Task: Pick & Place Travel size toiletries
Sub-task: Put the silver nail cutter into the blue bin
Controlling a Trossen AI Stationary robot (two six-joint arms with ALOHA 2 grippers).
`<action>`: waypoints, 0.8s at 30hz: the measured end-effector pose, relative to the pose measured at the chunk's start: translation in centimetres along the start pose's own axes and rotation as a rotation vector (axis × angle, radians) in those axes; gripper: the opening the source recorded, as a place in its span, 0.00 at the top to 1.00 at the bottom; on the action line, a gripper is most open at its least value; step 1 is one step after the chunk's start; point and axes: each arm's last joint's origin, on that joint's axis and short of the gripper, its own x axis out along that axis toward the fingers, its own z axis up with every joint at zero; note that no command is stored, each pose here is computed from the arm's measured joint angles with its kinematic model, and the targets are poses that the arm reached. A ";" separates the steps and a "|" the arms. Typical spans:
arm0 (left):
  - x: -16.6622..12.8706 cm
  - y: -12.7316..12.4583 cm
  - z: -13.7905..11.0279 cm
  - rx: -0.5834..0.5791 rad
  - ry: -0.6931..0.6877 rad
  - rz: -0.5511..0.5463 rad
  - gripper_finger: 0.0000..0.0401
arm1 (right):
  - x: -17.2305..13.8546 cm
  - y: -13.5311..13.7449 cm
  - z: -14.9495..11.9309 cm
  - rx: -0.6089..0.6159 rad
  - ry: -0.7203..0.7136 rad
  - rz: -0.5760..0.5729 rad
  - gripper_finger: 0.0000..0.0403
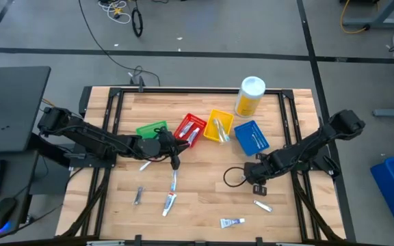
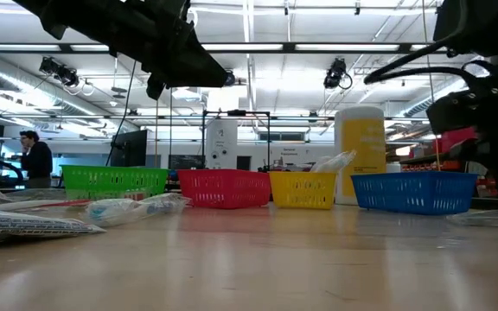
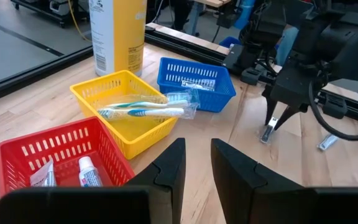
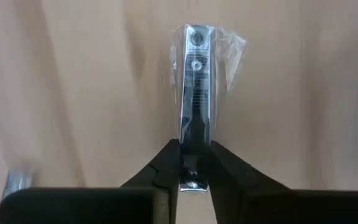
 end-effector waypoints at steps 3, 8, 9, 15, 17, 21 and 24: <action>0.0 0.0 0.0 0.000 0.000 0.000 0.79 | -1.5 1.0 1.8 -0.005 -0.101 0.019 0.81; 0.0 0.0 0.0 0.000 -0.001 0.003 0.79 | -5.0 1.7 4.6 -0.088 -0.241 -0.145 0.80; 0.0 0.0 0.0 -0.001 -0.001 0.003 0.79 | -5.9 1.5 5.0 -0.073 -0.270 -0.223 0.80; 0.0 0.0 0.0 -0.003 0.001 -0.003 0.79 | -9.1 -1.8 6.1 0.183 -0.290 -0.568 0.80; 0.0 0.0 0.0 -0.003 0.001 -0.003 0.79 | -9.1 -3.0 6.0 0.293 -0.252 -0.595 0.79; 0.0 0.0 0.0 -0.003 0.001 -0.003 0.79 | -7.9 -5.3 5.5 0.444 -0.126 -0.557 0.79; 0.0 0.0 0.0 -0.003 0.001 -0.004 0.79 | -6.6 -6.6 5.0 0.490 -0.073 -0.544 0.79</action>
